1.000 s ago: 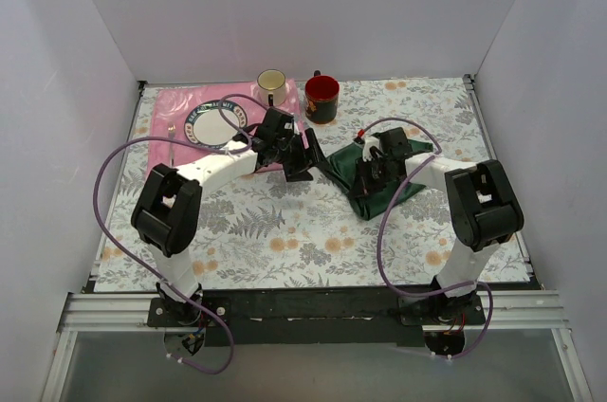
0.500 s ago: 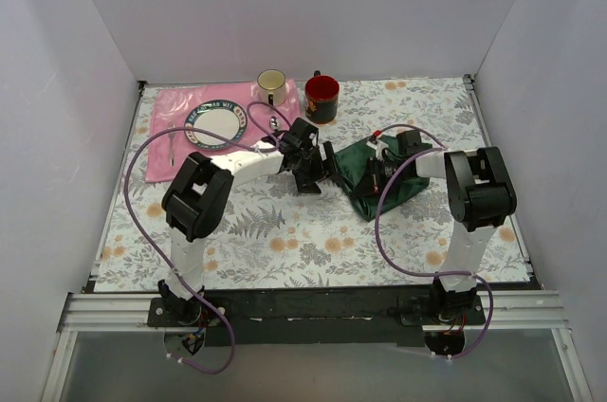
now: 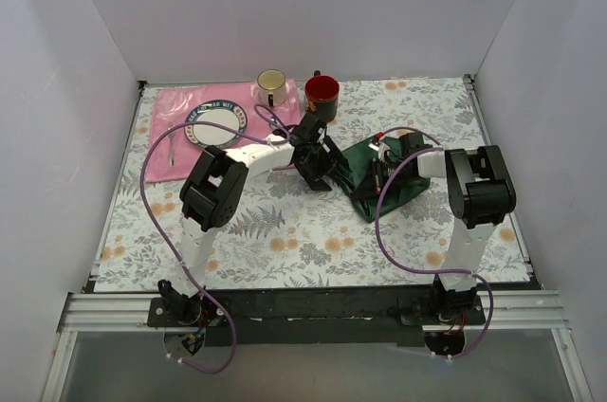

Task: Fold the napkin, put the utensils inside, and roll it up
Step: Roll the napkin with the utensil

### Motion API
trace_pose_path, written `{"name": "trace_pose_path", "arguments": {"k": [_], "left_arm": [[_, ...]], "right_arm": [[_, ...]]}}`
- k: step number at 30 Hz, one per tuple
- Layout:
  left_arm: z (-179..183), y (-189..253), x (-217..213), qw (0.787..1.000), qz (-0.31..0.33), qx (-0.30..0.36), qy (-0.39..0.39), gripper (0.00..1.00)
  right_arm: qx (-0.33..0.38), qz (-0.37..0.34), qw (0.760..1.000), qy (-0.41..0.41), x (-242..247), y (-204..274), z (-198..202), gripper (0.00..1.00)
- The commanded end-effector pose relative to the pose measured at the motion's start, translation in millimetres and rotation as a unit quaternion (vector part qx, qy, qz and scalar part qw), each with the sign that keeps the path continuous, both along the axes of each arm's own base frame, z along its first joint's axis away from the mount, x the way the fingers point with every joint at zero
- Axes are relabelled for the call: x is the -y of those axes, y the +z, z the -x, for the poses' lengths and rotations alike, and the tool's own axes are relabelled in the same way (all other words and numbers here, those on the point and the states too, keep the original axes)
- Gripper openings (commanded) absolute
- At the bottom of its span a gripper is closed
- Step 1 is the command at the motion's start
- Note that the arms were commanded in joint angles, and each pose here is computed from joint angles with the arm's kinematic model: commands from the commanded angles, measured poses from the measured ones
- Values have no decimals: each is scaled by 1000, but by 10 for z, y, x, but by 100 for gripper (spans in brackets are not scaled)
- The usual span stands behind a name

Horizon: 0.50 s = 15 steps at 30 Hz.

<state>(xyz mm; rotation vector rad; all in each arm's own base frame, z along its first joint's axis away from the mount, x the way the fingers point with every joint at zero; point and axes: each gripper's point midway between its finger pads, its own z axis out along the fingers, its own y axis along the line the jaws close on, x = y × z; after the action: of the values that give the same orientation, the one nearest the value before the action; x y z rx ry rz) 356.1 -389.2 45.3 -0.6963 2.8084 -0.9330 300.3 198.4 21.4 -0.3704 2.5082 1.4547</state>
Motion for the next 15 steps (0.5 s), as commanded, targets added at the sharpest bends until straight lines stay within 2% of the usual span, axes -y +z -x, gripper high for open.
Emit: {"name": "trace_pose_path", "arguments": {"k": [1, 5, 13, 15], "left_arm": [[-14, -232, -138, 996, -57, -38, 57, 73], [-113, -335, -169, 994, -83, -30, 65, 66], [-50, -412, -41, 996, -68, -24, 49, 51], [-56, -398, -48, 996, -69, -18, 44, 43]], "right_arm": [[2, 108, 994, -18, 273, -323, 88, 1], [25, 129, 991, -16, 318, -295, 45, 1], [59, 155, 986, -1, 253, -202, 7, 1], [71, 162, 984, 4, 246, -167, -7, 1]]}}
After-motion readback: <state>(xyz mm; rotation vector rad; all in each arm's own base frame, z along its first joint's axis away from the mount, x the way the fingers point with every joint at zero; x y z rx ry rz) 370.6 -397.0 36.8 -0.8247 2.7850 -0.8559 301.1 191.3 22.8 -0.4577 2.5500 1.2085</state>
